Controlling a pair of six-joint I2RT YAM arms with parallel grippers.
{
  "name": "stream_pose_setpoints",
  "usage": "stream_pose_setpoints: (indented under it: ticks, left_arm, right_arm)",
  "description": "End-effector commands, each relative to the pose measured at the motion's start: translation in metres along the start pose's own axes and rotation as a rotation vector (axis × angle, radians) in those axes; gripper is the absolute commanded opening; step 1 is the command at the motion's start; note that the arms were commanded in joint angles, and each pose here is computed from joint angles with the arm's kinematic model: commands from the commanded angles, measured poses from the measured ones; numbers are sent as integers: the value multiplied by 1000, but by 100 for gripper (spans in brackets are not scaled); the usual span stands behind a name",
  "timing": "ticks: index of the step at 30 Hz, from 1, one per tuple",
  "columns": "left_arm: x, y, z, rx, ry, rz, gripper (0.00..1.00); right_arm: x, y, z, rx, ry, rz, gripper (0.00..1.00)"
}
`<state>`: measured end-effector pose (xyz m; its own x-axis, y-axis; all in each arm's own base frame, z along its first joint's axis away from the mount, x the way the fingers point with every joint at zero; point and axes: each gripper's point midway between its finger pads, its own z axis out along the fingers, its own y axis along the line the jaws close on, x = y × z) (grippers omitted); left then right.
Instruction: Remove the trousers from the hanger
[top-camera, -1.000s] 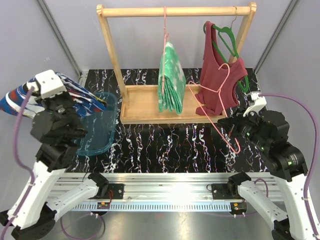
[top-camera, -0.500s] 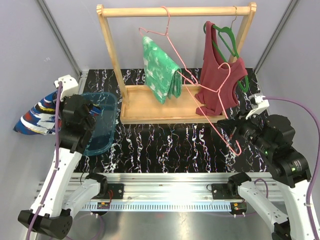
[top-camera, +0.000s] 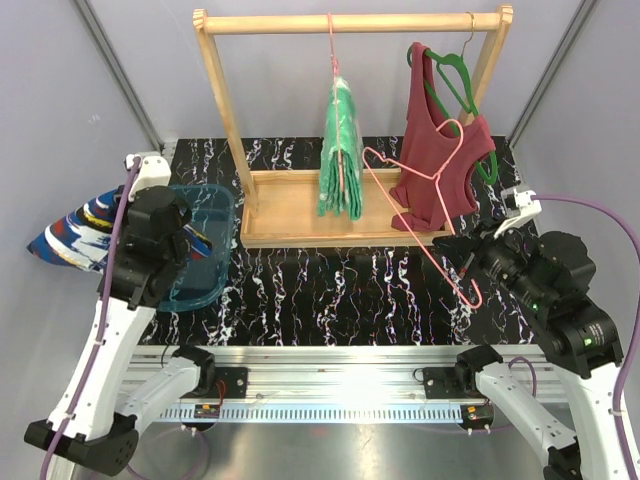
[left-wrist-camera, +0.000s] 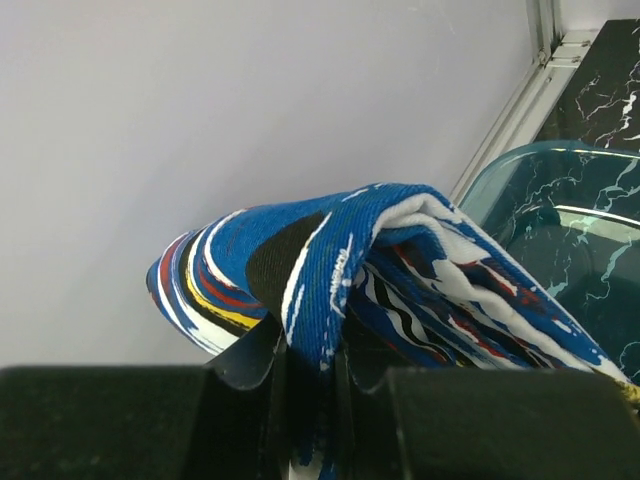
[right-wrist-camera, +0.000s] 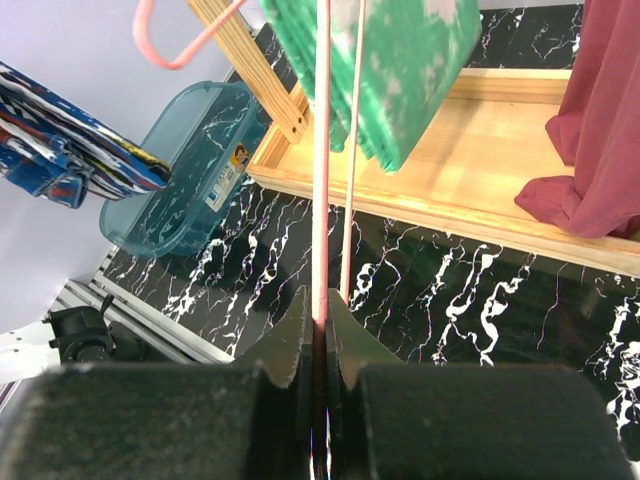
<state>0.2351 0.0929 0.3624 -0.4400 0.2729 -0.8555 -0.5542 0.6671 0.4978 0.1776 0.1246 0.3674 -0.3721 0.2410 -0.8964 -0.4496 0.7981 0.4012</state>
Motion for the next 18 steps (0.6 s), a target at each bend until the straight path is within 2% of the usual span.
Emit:
stream_pose_setpoints:
  ticks: [1, 4, 8, 13, 18]
  left_arm:
    - [-20, 38, -16, -81, -13, 38, 0]
    - [-6, 21, -15, -45, 10, 152, 0]
    - [32, -15, -7, -9, 54, 341, 0]
    - [36, -39, -3, 65, 62, 352, 0]
    - [43, -75, 12, 80, 108, 464, 0]
  right_arm:
    - [-13, 11, -3, -54, -65, -34, 0]
    - [-13, 14, -6, -73, -71, -36, 0]
    - [-13, 18, -8, -94, -69, -36, 0]
    - [-13, 24, -13, -119, -83, -36, 0]
    - [-15, 26, -18, -125, -99, -43, 0]
